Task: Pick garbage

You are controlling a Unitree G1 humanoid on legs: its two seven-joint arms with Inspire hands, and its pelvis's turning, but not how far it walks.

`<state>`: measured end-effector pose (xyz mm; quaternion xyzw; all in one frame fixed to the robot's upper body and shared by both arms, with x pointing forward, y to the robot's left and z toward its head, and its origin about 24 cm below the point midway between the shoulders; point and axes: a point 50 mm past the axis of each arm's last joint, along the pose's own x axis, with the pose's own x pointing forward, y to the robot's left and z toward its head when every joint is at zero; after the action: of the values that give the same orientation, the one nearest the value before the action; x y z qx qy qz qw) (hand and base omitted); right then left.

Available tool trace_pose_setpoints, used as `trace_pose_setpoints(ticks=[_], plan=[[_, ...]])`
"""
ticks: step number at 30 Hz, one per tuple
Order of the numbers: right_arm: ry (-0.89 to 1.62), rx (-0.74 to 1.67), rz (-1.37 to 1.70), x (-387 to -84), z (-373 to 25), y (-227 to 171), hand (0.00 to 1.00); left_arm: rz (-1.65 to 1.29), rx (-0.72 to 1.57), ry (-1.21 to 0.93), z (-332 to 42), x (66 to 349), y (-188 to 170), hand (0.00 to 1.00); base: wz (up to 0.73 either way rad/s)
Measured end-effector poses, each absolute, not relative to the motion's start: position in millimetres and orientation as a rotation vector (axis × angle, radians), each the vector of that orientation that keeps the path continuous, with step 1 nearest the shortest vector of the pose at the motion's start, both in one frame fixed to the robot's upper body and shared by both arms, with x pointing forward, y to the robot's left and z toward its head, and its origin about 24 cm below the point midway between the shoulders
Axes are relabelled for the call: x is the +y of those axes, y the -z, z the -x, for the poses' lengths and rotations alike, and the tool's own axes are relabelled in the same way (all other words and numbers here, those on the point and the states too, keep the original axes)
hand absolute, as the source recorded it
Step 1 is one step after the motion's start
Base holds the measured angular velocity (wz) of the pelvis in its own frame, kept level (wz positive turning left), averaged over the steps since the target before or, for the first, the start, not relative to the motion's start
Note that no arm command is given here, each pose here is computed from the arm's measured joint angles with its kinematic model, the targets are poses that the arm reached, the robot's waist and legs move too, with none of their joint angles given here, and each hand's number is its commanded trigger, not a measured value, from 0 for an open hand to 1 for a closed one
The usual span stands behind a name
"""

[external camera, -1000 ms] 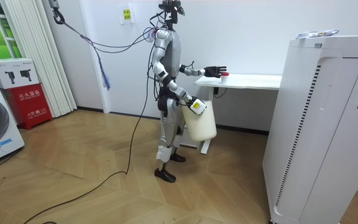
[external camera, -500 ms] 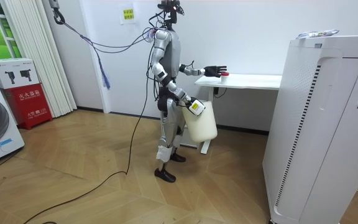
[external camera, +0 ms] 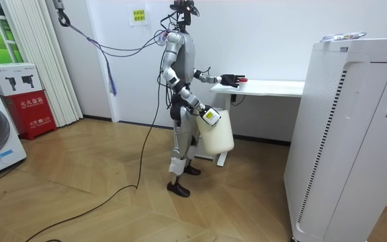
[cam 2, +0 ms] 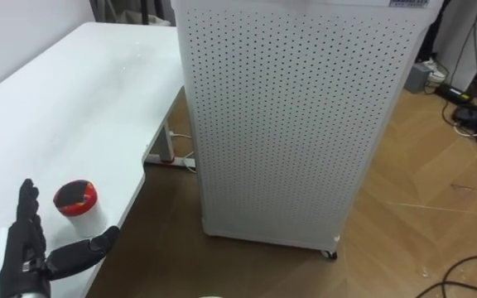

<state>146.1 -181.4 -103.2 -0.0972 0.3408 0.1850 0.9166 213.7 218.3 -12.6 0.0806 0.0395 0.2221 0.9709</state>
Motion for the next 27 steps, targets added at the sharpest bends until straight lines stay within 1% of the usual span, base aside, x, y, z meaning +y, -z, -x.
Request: trace_pose_setpoints(ticks=[5,27], plan=[[-0.381,0.706,0.200,-182,-146,103,1.00,-0.159,0.072,-0.419,-220,212,10,0.00,-0.01],[-0.380,0.713,0.199,-181,-147,103,1.00,-0.136,0.101,-0.448,-230,215,12,0.00,-0.01]])
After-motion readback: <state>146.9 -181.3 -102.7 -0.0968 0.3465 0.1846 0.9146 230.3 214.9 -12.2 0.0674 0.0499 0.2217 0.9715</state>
